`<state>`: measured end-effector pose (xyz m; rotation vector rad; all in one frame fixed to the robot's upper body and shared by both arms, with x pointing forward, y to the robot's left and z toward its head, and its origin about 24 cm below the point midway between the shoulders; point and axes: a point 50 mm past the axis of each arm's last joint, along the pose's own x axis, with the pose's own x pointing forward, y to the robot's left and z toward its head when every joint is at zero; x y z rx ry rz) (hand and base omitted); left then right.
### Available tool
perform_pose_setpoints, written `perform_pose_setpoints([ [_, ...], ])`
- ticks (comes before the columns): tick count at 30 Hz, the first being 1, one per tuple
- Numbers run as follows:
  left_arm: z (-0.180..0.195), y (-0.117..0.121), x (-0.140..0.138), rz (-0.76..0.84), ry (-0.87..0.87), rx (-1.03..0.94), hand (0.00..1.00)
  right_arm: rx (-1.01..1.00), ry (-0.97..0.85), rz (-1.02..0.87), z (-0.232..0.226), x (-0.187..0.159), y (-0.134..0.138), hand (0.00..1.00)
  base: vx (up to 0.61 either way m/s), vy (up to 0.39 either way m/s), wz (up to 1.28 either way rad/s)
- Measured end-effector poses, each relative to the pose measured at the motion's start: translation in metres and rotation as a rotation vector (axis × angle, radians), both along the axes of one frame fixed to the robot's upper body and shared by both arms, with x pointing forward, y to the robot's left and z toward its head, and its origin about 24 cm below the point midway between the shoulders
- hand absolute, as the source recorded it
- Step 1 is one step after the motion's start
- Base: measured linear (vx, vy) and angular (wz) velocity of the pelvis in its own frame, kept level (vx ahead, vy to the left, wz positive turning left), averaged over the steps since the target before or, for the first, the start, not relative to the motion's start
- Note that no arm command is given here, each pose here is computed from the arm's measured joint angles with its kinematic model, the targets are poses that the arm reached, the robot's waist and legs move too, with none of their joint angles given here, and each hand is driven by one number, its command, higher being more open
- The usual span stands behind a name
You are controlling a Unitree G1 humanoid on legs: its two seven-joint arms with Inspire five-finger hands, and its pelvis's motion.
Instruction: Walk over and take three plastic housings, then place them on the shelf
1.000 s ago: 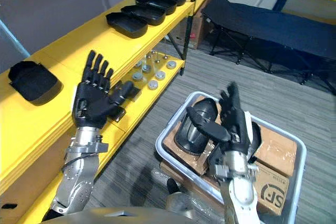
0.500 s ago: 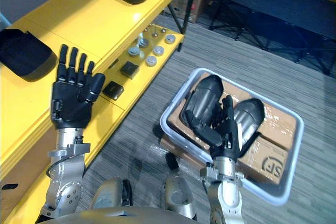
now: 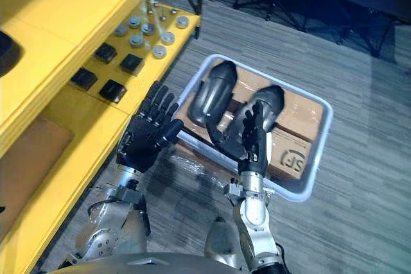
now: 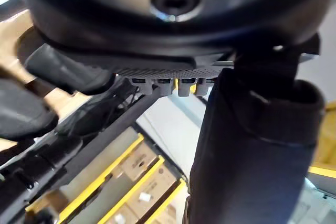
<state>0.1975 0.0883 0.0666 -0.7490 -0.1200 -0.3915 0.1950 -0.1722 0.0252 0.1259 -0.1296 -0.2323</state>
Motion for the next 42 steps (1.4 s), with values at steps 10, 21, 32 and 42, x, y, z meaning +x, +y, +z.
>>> perform_pose_setpoints([
  [10, -0.024, -0.009, -0.001, -0.001, 0.146, -0.111, 1.0, 0.05, 0.117, -0.182, -0.015, -0.03, -0.056, 1.0, -0.09, 0.015, -0.57],
  [21, -0.01, 0.004, 0.019, 0.063, 0.036, 0.153, 1.0, 0.138, 0.184, -0.37, -0.032, 0.019, -0.069, 1.0, -0.07, 0.079, -0.06],
  [32, 0.006, -0.003, 0.034, 0.021, -0.014, 0.177, 1.0, 0.021, -0.024, -0.432, 0.053, 0.099, -0.114, 1.0, -0.02, -0.02, 0.13],
  [42, -0.012, -0.008, 0.05, 0.012, 0.071, 0.211, 1.0, -0.097, 0.027, -0.432, 0.098, 0.136, -0.149, 1.0, -0.02, 0.019, 0.13],
])
